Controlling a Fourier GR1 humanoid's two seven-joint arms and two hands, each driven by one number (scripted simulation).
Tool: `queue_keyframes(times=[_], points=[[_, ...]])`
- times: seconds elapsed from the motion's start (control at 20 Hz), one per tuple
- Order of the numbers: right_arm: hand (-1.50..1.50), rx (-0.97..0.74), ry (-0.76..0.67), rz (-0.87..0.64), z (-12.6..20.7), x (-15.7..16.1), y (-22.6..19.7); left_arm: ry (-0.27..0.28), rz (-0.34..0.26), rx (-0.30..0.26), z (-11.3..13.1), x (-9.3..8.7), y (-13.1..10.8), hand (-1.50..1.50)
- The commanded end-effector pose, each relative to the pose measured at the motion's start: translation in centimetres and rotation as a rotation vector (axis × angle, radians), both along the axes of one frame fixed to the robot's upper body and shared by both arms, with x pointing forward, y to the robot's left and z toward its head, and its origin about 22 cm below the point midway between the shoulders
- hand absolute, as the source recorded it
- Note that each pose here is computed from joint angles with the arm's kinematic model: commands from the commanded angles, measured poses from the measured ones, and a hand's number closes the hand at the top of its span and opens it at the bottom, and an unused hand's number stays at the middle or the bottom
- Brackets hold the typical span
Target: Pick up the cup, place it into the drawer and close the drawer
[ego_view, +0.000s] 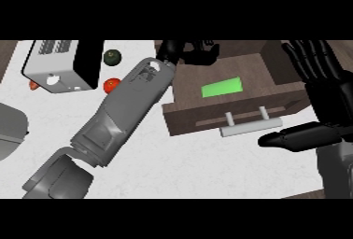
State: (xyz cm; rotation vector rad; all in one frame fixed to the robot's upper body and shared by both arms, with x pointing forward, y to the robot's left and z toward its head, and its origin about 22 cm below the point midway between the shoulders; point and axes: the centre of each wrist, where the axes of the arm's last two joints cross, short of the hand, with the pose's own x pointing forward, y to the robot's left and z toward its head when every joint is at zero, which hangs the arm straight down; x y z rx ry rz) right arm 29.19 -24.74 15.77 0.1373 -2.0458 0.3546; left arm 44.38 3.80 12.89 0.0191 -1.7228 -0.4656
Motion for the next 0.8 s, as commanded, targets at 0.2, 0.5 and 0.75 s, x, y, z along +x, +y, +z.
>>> queue_keyframes(times=[0.2,0.5,0.75], points=[[-1.50,0.015,0.018,0.206,-0.1,0.6,2.2,-0.015,0.006,-0.154,-1.6,-0.5,0.5,-1.50],[1.50,-0.040,0.040,0.504,0.1,0.7,4.7,-0.093,-0.068,-0.363,-0.1,-0.6,0.1,-1.50],[1.50,-0.386,0.189,0.568,-0.9,-0.3,3.3,-0.124,0.012,-0.441,0.3,-0.5,0.1,-1.50]])
